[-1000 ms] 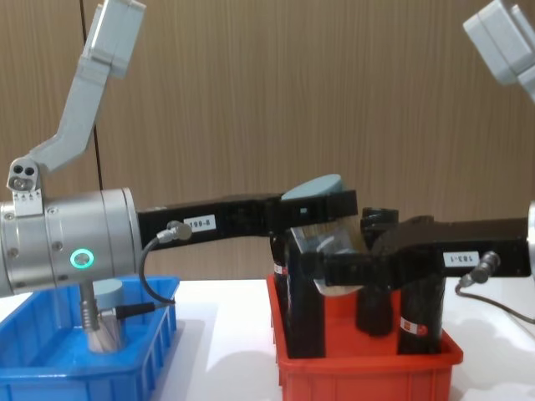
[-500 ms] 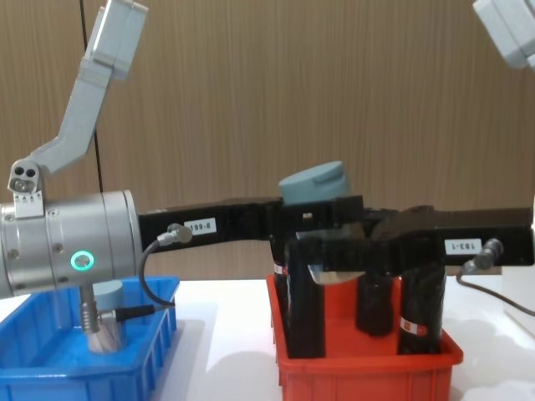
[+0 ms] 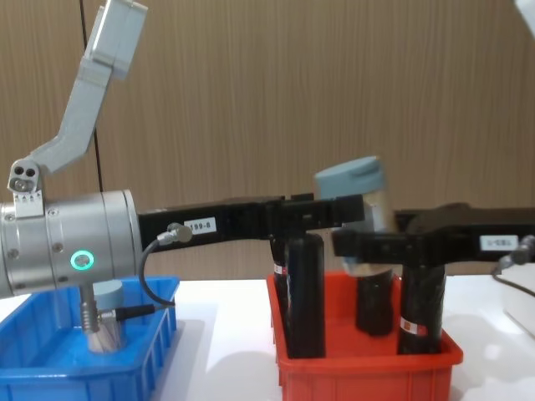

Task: Pick the cotton swabs from the blue box and place them into the white box.

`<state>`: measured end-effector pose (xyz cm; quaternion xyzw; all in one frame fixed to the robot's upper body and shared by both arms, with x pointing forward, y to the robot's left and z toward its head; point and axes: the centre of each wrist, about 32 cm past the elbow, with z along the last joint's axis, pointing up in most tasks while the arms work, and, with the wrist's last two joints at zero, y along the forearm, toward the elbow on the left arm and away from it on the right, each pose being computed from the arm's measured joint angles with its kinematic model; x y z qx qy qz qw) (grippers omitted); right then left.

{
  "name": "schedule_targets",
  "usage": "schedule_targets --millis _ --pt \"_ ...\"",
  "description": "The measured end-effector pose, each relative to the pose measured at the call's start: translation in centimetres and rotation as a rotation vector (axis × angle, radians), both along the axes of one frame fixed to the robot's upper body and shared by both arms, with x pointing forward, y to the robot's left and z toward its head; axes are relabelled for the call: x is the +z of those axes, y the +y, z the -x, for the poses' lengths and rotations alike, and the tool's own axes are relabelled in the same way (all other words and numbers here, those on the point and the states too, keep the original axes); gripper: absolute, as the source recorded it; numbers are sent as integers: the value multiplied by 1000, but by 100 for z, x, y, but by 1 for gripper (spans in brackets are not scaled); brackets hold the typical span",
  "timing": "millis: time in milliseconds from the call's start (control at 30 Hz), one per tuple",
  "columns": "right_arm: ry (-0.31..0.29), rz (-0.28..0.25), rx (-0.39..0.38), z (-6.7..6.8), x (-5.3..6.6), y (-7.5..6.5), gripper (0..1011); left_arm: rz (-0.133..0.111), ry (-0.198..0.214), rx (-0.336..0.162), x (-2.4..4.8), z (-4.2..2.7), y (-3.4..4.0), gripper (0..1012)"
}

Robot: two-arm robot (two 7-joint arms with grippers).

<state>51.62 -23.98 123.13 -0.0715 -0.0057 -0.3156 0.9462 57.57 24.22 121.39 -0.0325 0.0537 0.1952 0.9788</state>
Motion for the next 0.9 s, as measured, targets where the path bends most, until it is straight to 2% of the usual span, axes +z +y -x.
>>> schedule_targets --millis 467,900 --pt "-1 -11 -149 -1 -79 -360 647 0 0 0 0 0 0 1004" --pt "-35 -14 -355 -26 -55 -753 647 0 0 0 0 0 -1 1004"
